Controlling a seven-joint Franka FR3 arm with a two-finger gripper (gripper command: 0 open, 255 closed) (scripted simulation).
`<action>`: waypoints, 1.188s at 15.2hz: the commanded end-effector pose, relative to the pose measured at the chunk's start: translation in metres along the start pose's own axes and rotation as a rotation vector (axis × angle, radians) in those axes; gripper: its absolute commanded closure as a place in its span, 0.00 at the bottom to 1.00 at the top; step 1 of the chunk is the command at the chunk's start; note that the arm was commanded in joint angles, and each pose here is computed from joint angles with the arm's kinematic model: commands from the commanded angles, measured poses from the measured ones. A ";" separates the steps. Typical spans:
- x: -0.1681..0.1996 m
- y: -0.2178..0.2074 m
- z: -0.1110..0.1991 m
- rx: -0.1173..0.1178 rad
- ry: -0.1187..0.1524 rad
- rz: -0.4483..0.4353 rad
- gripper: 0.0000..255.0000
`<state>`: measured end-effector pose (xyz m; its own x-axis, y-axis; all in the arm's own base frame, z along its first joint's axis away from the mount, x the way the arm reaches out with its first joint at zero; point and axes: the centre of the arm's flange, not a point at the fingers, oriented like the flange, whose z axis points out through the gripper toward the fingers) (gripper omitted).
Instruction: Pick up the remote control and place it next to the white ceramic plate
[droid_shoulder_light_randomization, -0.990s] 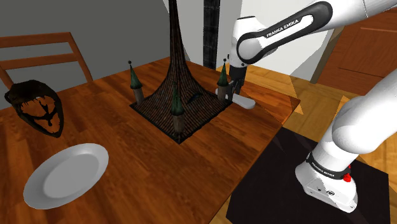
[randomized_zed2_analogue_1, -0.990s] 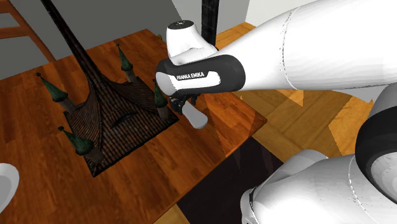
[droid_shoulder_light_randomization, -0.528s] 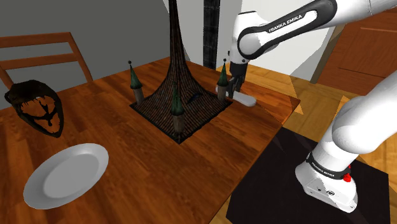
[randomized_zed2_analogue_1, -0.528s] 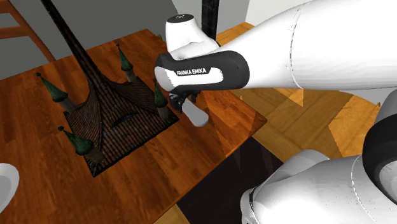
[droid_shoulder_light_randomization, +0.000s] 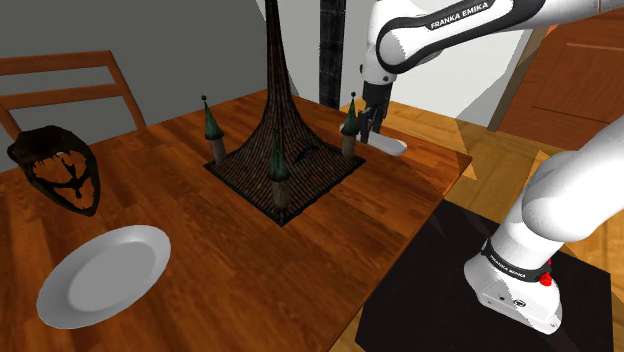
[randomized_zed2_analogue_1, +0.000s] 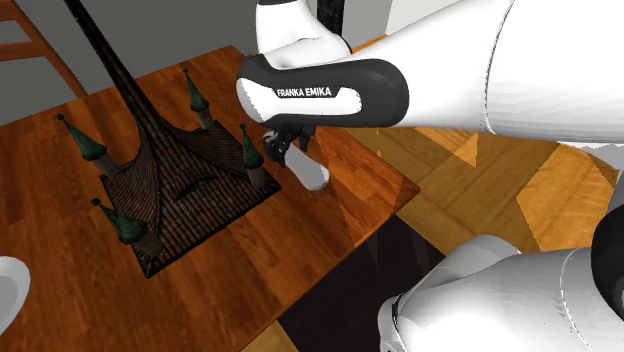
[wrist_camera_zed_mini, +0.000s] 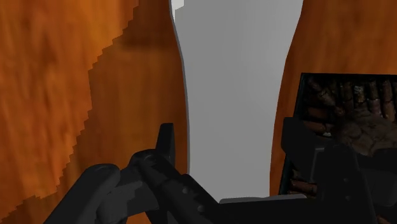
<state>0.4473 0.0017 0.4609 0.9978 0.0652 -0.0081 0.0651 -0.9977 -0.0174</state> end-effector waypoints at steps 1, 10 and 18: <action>0.001 0.000 -0.011 0.000 0.000 0.000 1.00; 0.002 -0.053 -0.034 0.000 0.000 0.000 1.00; 0.005 -0.159 -0.032 0.000 0.000 0.000 1.00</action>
<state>0.4468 0.1410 0.4993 0.9985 0.0554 0.0043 0.0555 -0.9984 -0.0140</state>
